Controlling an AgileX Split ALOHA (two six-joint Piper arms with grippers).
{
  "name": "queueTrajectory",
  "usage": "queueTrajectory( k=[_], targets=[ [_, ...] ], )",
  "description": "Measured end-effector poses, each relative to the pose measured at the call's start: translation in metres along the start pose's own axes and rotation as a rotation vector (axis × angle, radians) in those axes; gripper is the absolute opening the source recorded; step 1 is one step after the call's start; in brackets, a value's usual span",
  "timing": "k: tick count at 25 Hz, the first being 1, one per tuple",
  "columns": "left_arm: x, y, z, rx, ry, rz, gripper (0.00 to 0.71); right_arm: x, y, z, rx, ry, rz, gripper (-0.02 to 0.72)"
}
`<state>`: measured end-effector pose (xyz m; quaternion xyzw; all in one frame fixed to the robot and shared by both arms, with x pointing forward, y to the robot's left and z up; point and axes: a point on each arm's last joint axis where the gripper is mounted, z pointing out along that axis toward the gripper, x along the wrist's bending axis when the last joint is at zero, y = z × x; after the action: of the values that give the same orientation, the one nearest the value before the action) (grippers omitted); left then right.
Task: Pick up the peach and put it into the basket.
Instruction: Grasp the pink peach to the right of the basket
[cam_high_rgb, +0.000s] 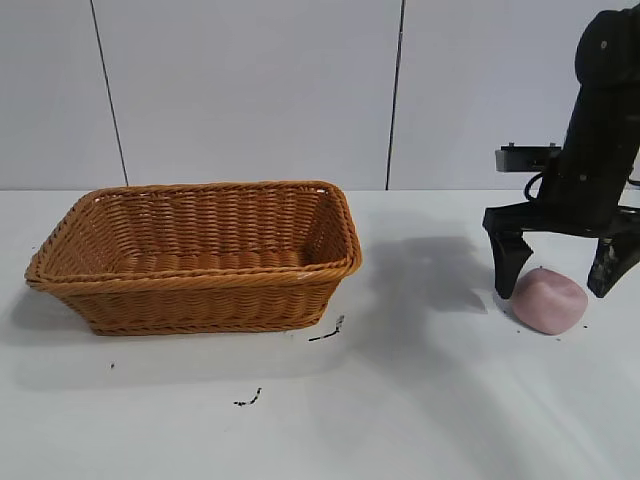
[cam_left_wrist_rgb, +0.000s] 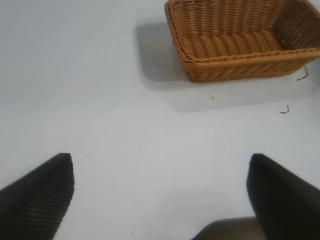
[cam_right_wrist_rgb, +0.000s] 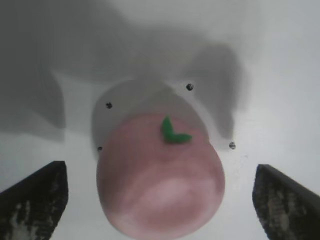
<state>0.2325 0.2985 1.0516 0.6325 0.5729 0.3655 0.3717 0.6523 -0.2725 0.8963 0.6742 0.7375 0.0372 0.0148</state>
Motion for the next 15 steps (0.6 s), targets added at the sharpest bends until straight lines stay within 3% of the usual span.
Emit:
queueTrajectory(
  k=[7,9,11,15],
  targets=[
    [0.0000,0.0000,0.0000,0.000,0.000,0.000,0.692,-0.0001,-0.0010,0.0016,0.013,0.000,-0.001,0.689],
    [0.0000,0.0000,0.0000,0.000,0.000,0.000,0.692,0.0000,-0.0013,0.0016,0.016,0.000,-0.003,0.643],
    [0.0000,0.0000,0.0000,0.000,0.000,0.000,0.692,0.0000,-0.0021,0.0016,0.025,0.001,-0.004,0.502],
    [0.0000,0.0000,0.0000,0.000,0.000,0.000,0.692,0.0000,-0.0027,0.0016,0.032,0.001,-0.004,0.127]
  ],
)
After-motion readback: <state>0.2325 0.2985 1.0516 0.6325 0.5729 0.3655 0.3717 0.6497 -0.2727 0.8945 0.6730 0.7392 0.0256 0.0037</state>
